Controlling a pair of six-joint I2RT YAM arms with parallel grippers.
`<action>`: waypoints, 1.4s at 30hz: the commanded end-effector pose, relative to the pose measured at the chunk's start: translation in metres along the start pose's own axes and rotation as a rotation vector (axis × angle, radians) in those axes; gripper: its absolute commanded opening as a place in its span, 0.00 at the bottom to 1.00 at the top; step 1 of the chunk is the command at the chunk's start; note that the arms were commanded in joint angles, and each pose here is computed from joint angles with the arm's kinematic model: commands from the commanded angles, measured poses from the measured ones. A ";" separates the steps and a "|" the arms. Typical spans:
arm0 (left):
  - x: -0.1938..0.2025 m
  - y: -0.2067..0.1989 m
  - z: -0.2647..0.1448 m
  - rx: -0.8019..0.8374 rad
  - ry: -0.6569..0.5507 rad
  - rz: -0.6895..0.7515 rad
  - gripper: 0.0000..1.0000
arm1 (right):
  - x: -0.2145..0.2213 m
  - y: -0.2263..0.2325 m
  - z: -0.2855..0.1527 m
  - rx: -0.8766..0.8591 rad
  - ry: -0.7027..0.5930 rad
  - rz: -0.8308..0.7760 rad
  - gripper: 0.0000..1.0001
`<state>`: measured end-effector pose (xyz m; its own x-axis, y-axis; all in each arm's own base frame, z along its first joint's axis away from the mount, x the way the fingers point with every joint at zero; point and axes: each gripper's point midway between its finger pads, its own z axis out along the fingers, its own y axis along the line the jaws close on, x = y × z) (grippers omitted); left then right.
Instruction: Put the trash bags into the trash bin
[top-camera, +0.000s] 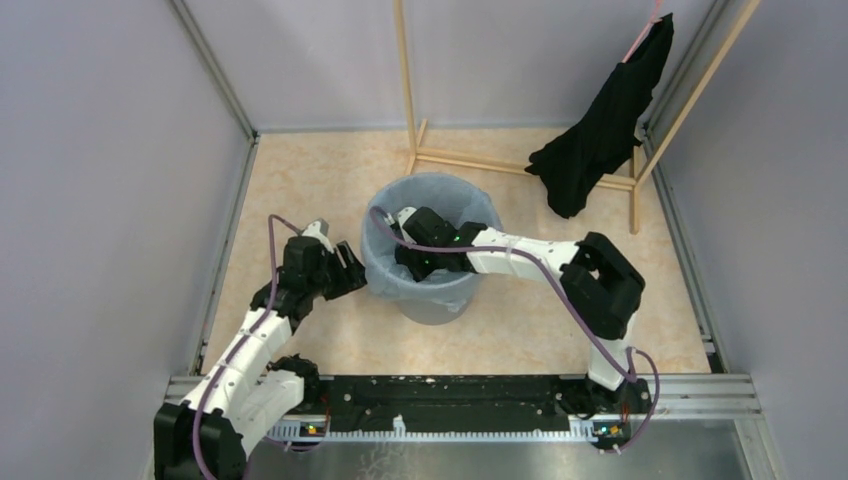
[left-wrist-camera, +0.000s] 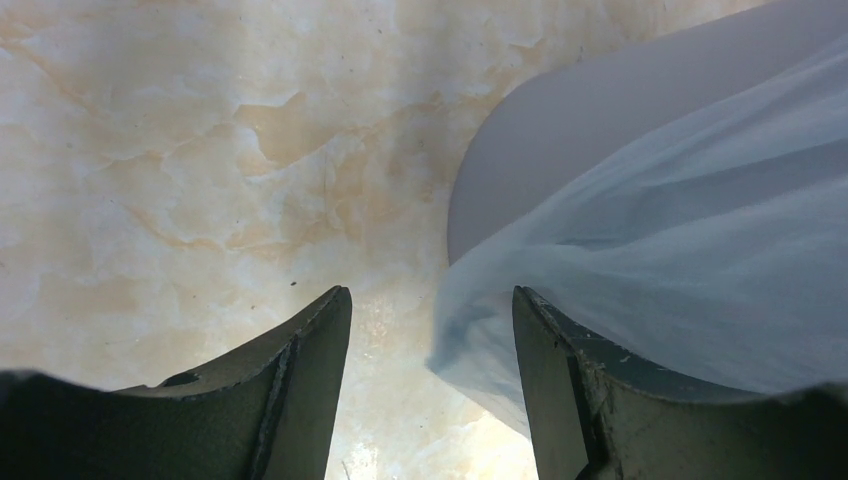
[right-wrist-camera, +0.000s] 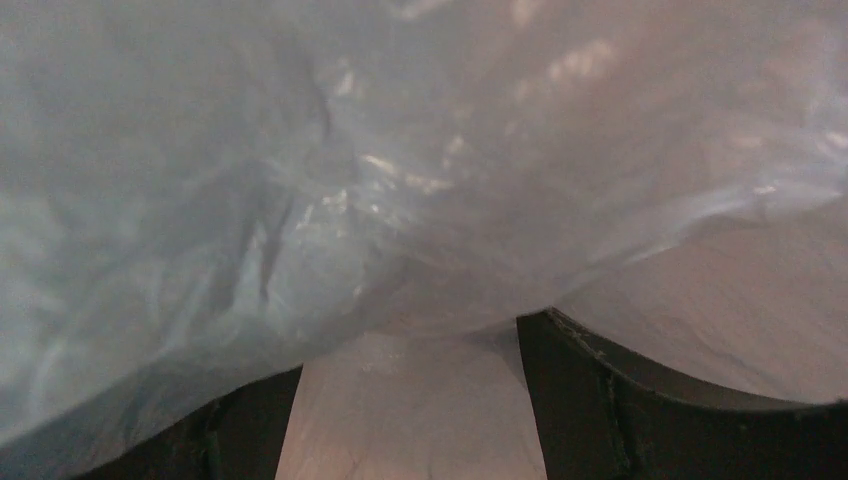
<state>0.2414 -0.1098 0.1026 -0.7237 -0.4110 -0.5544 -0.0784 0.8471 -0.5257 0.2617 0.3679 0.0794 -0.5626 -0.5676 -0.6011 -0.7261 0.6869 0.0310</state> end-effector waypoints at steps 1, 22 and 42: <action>0.002 -0.005 0.005 0.043 0.003 0.001 0.67 | -0.006 0.024 0.023 -0.108 -0.015 0.057 0.75; -0.008 -0.013 -0.018 0.074 -0.089 -0.054 0.62 | -0.094 0.014 -0.102 -0.057 -0.259 0.156 0.84; -0.028 -0.032 -0.035 0.150 -0.194 -0.099 0.66 | -0.103 0.006 -0.127 -0.032 -0.317 0.083 0.81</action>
<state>0.2252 -0.0994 0.1398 -0.5900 -0.5453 -0.5955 -0.1055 0.7832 -0.6128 0.2686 0.3742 0.2068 -0.5255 -0.3809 -0.7608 -0.6780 0.7277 0.1040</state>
